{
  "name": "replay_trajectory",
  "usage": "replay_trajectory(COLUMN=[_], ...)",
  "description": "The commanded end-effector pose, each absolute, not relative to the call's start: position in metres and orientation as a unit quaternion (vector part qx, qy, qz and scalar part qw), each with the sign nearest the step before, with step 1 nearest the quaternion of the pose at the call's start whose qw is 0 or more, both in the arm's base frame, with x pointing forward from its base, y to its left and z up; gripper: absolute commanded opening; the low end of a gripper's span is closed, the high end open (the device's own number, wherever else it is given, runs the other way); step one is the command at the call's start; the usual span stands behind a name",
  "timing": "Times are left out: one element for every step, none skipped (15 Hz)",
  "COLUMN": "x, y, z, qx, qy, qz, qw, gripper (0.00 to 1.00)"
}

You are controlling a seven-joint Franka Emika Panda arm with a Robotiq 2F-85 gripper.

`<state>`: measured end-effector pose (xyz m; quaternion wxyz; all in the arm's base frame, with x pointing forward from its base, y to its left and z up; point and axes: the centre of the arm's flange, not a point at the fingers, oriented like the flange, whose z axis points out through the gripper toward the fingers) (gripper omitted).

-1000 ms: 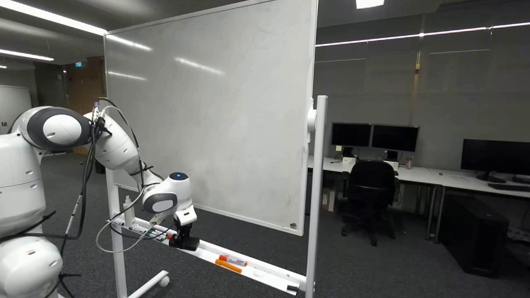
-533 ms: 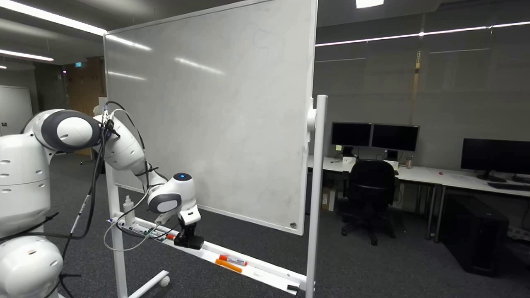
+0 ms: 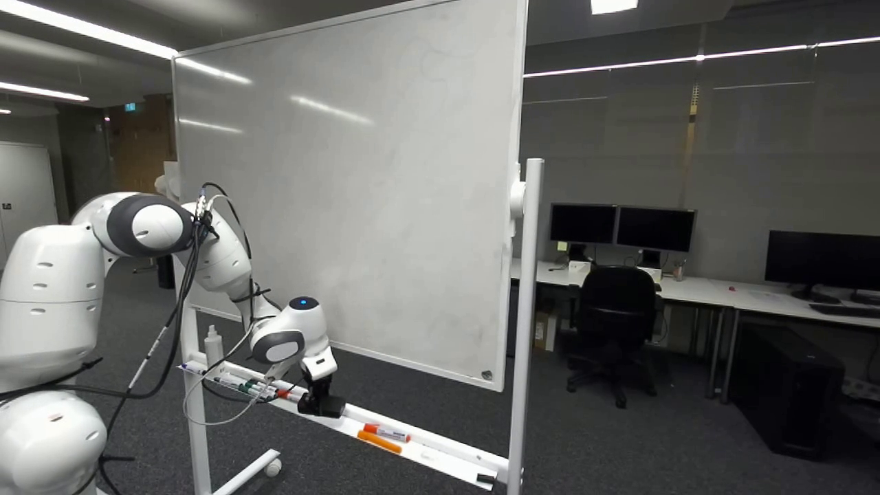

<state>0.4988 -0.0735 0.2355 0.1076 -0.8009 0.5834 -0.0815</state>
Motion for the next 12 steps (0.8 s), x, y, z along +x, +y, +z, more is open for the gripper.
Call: replay_trajectory(x=[0.508,0.508,0.51,0.511,0.513,0.516,0.517,0.519,0.521,0.521,0.522,0.521], y=[-0.07,-0.069,-0.07,-0.07,-0.07,-0.069,-0.068,-0.068,-0.069,-0.07,-0.072,-0.074], z=[0.224,0.222,0.221,0.22,0.22,0.221,0.222,0.222,0.222,0.221,0.22,0.219], qx=[-0.789,-0.784,-0.778,-0.771,-0.763,-0.755,-0.75,-0.746,-0.742,-0.74,-0.738,-0.738], qy=[0.596,0.601,0.609,0.616,0.624,0.632,0.637,0.64,0.645,0.648,0.651,0.652], qz=[-0.093,-0.092,-0.084,-0.077,-0.075,-0.073,-0.074,-0.076,-0.078,-0.078,-0.08,-0.08], qw=[0.118,0.124,0.133,0.141,0.15,0.158,0.162,0.164,0.163,0.161,0.158,0.156], gripper=[0.3,0.3,0.3,0.3,0.3,0.3,0.3,0.3,0.3,0.3,0.3,0.3])
